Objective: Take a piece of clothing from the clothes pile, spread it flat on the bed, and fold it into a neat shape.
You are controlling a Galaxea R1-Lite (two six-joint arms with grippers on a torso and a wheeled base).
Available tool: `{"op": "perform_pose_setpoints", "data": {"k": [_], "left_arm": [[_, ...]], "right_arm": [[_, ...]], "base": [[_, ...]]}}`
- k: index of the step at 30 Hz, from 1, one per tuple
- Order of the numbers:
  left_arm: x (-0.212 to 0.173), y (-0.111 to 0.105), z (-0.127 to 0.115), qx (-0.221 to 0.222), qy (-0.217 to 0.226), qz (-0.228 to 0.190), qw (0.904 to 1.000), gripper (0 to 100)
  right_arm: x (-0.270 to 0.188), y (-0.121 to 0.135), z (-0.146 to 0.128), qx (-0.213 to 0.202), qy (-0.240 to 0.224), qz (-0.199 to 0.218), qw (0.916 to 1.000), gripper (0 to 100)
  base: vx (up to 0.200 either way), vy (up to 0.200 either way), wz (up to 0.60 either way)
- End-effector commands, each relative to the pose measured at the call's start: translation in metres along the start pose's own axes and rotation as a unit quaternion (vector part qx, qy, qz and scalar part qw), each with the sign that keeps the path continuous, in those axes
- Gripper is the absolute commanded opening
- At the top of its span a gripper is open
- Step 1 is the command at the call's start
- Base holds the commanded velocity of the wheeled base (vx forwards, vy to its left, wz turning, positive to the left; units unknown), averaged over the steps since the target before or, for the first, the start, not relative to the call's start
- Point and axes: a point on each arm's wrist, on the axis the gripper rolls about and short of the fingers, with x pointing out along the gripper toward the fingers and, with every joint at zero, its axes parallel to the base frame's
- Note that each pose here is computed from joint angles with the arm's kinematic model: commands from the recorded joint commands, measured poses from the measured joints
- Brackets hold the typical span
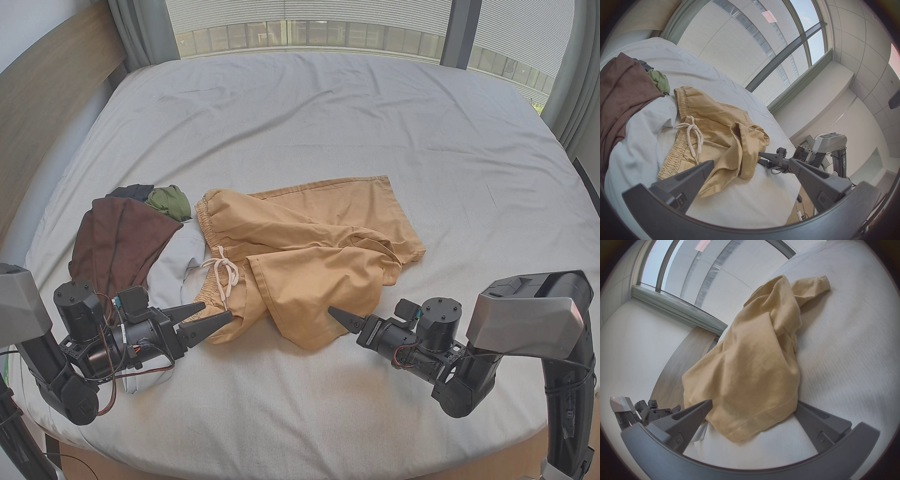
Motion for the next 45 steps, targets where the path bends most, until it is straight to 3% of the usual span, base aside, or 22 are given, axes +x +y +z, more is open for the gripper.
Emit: {"op": "perform_pose_setpoints", "data": {"k": [1,21,22,37,45], "left_arm": [[0.000,0.000,0.000,0.000,0.000,0.000,1.0000,100],[0.001,0.000,-0.001,-0.001,0.002,0.000,1.0000,100],[0.001,0.000,-0.001,-0.001,0.002,0.000,1.0000,100],[0.001,0.000,-0.001,-0.001,0.002,0.000,1.0000,100],[0.001,0.000,-0.002,-0.002,0.003,-0.001,1.0000,100]], "right_arm": [[-0.009,0.014,0.006,0.005,-0.004,0.017,0.9998,100],[-0.017,0.017,0.013,0.008,-0.010,0.014,0.9998,100],[-0.017,0.015,0.012,0.009,-0.009,0.011,0.9999,0],[-0.039,0.030,0.031,-0.013,-0.037,0.006,0.9992,0],[-0.068,0.012,0.049,-0.037,-0.052,-0.039,0.9972,0]], "base": [[0.000,0.000,0.00],[0.000,0.000,0.00],[0.000,0.000,0.00],[0.000,0.000,0.00],[0.000,0.000,0.00]]}}
